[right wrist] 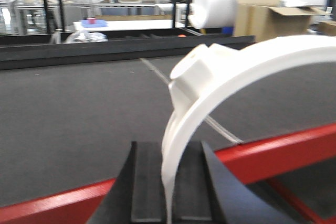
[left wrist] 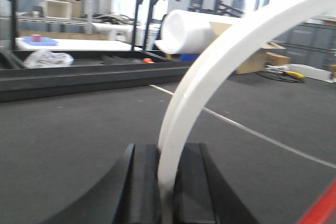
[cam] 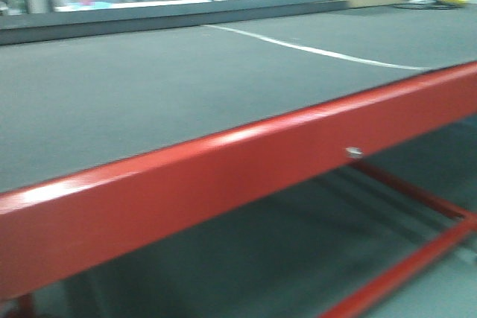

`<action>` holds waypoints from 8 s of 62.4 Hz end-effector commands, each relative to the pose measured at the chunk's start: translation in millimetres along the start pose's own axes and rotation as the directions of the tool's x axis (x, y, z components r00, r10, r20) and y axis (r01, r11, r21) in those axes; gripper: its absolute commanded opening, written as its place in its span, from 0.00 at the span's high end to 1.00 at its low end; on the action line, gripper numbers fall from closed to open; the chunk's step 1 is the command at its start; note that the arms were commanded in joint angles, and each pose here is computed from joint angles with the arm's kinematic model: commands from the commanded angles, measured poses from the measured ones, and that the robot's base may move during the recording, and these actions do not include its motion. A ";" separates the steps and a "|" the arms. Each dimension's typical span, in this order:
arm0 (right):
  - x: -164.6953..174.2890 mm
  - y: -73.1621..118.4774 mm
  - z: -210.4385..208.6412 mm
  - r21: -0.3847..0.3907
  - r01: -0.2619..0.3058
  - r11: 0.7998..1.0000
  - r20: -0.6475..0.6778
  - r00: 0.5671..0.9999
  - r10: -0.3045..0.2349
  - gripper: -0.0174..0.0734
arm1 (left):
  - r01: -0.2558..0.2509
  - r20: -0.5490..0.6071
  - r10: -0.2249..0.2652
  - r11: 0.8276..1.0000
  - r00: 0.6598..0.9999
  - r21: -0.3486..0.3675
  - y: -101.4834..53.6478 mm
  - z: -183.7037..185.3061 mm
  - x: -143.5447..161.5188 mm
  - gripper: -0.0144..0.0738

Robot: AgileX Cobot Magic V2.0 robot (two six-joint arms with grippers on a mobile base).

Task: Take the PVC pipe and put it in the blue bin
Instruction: 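Hold both clamps and turn the base away from the table, then hold both clamps and drive the base toward the blue bin shelf, then hold both clamps and drive up to the shelf of blue bins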

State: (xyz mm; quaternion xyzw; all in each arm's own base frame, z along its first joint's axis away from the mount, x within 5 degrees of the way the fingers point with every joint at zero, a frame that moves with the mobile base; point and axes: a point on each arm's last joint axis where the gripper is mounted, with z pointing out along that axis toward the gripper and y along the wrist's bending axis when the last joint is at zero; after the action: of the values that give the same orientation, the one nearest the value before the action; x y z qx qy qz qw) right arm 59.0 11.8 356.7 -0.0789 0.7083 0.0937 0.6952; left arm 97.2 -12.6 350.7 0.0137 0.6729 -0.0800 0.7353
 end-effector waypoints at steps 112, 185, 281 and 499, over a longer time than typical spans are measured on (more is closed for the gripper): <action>-2.5 0.0 -0.8 0.000 0.017 1.000 0.027 0.999 -0.017 0.99 | 0.006 0.039 -0.006 1.000 0.999 -0.002 0.2 -0.5 -4.0 0.96; -2.5 0.0 -0.8 0.000 0.017 1.000 0.027 0.999 -0.017 0.99 | 0.006 0.039 -0.006 1.000 0.999 -0.002 0.2 -0.5 -4.0 0.96; -2.5 0.0 -0.8 0.000 0.017 1.000 0.027 0.999 -0.017 0.99 | 0.006 0.039 -0.006 1.000 0.999 -0.002 0.2 -0.5 -4.0 0.96; -2.5 0.0 -0.8 0.000 0.017 1.000 0.027 0.999 -0.017 0.99 | 0.006 0.039 -0.006 1.000 0.999 -0.002 0.2 -0.5 -4.0 0.96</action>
State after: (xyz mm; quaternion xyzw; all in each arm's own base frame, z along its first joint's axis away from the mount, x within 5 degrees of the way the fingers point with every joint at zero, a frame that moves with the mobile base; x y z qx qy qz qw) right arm 59.0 11.8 356.7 -0.0789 0.7083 0.0937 0.6952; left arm 97.2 -12.6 350.7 0.0137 0.6729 -0.0800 0.7353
